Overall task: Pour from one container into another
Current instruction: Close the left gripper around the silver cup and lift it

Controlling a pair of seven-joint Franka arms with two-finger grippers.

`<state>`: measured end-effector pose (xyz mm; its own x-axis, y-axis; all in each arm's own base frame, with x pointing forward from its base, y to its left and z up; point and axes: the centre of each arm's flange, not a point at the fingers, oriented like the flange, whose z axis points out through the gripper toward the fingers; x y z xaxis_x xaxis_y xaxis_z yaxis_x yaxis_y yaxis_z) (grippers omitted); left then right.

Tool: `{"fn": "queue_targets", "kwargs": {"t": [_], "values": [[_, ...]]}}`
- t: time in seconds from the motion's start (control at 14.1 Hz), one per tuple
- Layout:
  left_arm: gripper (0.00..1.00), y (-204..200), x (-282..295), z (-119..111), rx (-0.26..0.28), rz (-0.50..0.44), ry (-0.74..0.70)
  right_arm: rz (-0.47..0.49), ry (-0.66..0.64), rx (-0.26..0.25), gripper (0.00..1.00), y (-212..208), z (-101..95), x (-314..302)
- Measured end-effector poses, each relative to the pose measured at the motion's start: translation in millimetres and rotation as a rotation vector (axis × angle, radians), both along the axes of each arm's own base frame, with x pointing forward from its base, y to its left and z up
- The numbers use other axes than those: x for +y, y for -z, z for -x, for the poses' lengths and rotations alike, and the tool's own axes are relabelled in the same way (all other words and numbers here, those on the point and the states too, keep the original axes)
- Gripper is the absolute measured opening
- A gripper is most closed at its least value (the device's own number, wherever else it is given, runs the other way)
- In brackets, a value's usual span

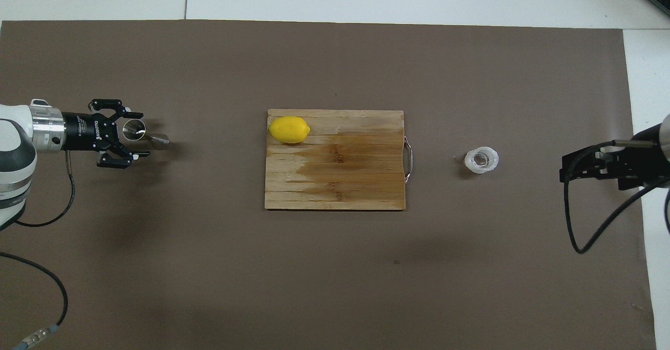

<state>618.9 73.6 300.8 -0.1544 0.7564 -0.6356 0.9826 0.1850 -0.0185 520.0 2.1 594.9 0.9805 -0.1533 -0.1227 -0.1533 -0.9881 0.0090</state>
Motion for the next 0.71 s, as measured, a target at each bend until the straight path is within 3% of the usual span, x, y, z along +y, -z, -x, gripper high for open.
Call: {"fn": "queue_targets", "kwargs": {"t": [0.43,0.5,0.57,0.71], "values": [[0.99,-1.0,-4.3,0.1,0.002,0.016,0.001,0.000,0.000,0.000,1.00,0.0,0.0,0.0],[0.92,-1.4,-4.5,0.1,0.002,0.020,-0.001,0.000,0.000,0.000,1.00,0.0,0.0,0.0],[0.92,-1.9,-4.7,0.0,0.001,0.024,-0.004,0.000,0.000,0.000,1.00,0.0,0.0,0.0],[0.69,-3.9,-5.1,0.1,-0.001,0.028,-0.003,0.000,0.000,0.000,1.00,0.0,0.0,0.0]]}}
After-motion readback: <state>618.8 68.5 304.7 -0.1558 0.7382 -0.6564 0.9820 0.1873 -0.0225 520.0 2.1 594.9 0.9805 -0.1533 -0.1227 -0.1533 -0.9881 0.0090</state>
